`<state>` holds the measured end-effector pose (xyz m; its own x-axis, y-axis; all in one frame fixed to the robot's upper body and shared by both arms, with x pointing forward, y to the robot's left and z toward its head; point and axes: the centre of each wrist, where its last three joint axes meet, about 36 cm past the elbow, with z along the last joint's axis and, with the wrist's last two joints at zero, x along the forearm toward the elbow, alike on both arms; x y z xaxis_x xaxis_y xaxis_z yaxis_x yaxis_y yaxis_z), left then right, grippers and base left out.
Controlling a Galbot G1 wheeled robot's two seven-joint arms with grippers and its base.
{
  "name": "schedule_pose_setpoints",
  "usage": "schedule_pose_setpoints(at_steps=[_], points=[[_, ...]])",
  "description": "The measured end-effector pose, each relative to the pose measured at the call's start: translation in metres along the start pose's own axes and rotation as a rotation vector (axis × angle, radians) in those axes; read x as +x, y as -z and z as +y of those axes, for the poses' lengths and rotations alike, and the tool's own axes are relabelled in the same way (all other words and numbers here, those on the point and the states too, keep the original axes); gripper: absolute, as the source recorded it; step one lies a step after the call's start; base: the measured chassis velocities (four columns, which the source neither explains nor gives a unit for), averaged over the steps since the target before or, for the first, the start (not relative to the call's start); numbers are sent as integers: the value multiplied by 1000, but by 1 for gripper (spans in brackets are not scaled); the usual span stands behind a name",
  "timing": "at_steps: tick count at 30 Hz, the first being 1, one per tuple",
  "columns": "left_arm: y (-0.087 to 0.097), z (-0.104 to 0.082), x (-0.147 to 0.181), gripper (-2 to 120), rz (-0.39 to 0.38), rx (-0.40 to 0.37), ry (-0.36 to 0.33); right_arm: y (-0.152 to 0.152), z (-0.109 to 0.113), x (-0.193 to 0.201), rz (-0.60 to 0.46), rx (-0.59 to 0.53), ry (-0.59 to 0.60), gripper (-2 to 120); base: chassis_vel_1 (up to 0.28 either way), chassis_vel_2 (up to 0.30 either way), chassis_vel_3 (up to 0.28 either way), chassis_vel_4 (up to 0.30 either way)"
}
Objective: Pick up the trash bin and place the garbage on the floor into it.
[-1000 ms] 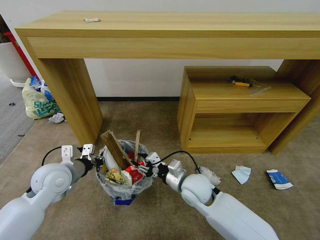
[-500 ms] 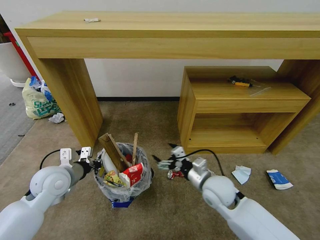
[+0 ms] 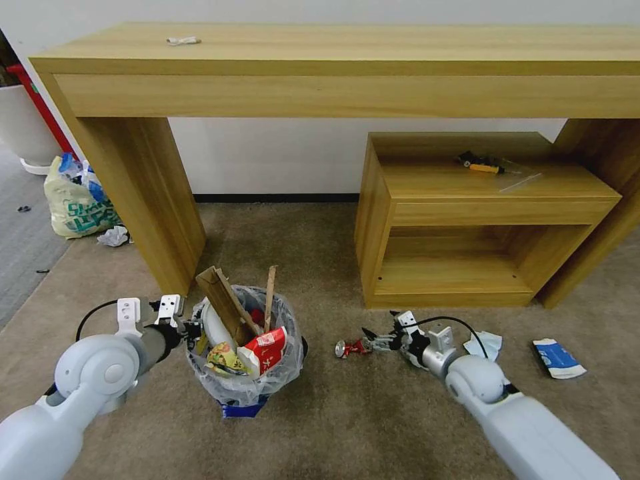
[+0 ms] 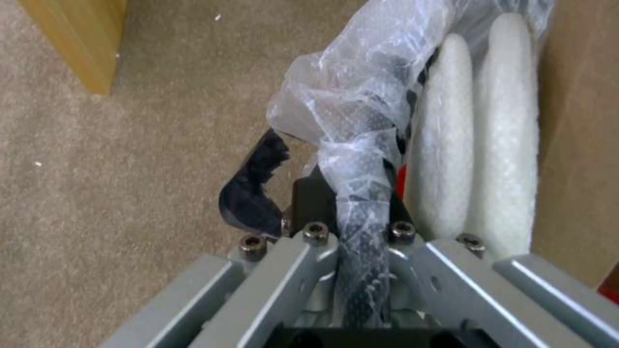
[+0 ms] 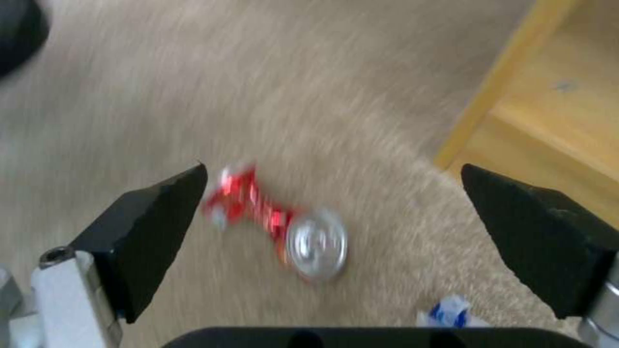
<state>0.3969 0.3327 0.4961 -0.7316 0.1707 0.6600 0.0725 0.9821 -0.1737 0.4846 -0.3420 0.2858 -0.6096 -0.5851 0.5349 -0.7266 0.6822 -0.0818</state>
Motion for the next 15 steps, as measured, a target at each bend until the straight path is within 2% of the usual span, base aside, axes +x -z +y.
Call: schedule_pose_setpoints(at_steps=[1,8,15], points=[[0,0,0,0,0,0,0,0,0,0,0,0,0,100,0,0,0,0],[1,-3,-4,0,-5,4,-25,-27,-36,-3,101,70,66,100,0,0,0,0],[0,-4,-5,0,-12,9,-37,-19,-58,-33,97,162,97,100,0,0,0,0]])
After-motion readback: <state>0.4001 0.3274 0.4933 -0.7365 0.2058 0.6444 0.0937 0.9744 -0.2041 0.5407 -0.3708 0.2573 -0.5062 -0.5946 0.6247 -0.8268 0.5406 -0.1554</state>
